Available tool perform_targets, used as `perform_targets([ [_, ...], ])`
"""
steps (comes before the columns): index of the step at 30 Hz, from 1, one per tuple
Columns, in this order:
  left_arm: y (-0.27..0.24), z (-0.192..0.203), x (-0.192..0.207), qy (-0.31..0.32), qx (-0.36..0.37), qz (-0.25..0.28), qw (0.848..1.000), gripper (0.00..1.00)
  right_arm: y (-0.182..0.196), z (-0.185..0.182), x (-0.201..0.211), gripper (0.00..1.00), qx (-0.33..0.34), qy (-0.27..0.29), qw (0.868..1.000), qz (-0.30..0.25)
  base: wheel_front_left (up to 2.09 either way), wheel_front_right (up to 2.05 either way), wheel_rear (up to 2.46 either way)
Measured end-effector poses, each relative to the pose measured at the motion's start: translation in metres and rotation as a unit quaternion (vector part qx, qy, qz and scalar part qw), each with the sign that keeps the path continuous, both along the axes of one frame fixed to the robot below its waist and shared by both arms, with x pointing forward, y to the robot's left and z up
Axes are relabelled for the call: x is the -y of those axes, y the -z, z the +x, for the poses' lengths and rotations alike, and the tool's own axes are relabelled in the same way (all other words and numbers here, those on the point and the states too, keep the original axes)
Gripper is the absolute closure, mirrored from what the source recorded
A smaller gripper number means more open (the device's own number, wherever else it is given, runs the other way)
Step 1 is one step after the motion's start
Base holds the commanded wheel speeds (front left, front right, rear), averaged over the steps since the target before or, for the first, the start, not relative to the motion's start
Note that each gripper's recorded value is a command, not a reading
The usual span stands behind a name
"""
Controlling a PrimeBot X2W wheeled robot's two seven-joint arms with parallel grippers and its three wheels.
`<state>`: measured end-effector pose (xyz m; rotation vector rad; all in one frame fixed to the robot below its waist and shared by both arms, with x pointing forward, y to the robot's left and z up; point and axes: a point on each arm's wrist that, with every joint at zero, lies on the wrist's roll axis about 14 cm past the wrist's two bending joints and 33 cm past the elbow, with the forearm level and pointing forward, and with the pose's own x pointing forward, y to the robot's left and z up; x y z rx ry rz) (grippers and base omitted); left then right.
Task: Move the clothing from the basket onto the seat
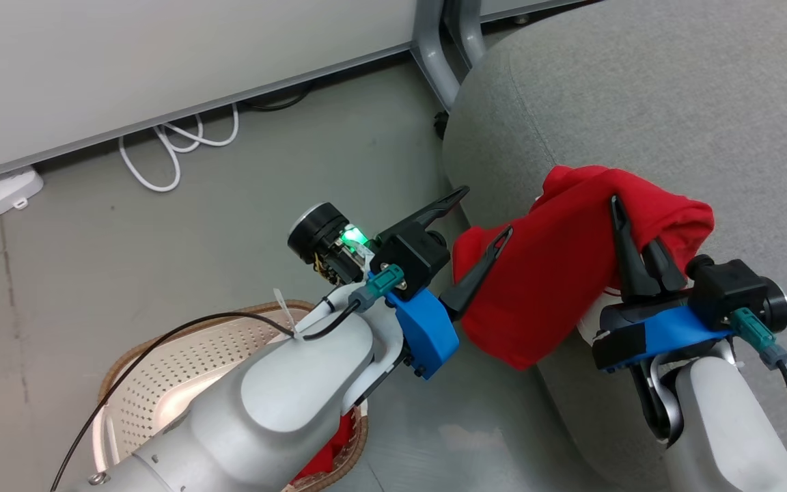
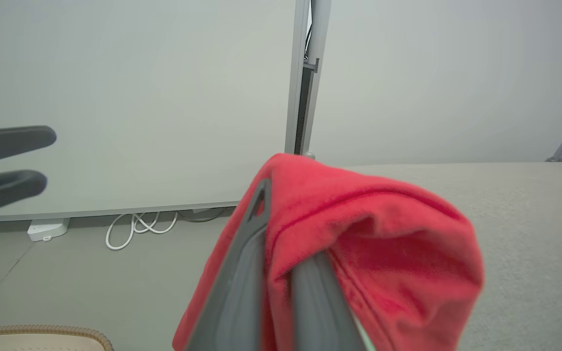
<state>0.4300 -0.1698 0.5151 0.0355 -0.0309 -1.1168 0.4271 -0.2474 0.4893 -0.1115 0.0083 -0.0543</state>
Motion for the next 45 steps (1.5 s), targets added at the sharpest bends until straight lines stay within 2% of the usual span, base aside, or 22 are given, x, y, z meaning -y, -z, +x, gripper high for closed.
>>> perform_targets([
  [12,0.012,-0.032,0.044,0.082,-0.017,-0.006,0.996,0.00,0.008,-0.044,0.055,1.00,-0.017,0.092,0.996,-0.007,0.00,0.00,0.00],
  [24,0.021,-0.032,0.049,0.090,-0.026,-0.007,0.996,0.00,0.011,-0.045,0.061,1.00,-0.019,0.104,0.994,-0.008,0.00,0.00,0.00],
  [30,0.023,-0.014,0.045,0.073,-0.024,-0.014,0.997,0.00,-0.025,-0.012,0.069,1.00,0.031,0.092,0.995,-0.038,0.00,0.00,0.00],
  [35,0.035,0.008,0.038,0.055,-0.025,-0.016,0.998,0.00,-0.070,0.023,0.090,1.00,0.093,0.099,0.988,-0.074,0.00,0.00,0.00],
  [39,0.045,0.029,0.034,0.046,-0.022,-0.017,0.999,0.00,-0.115,0.049,0.115,1.00,0.150,0.114,0.975,-0.116,0.00,0.00,0.00],
  [45,0.070,0.064,0.025,0.027,-0.025,-0.016,0.999,0.00,-0.156,0.074,0.158,1.00,0.199,0.155,0.953,-0.168,0.00,0.00,0.00],
])
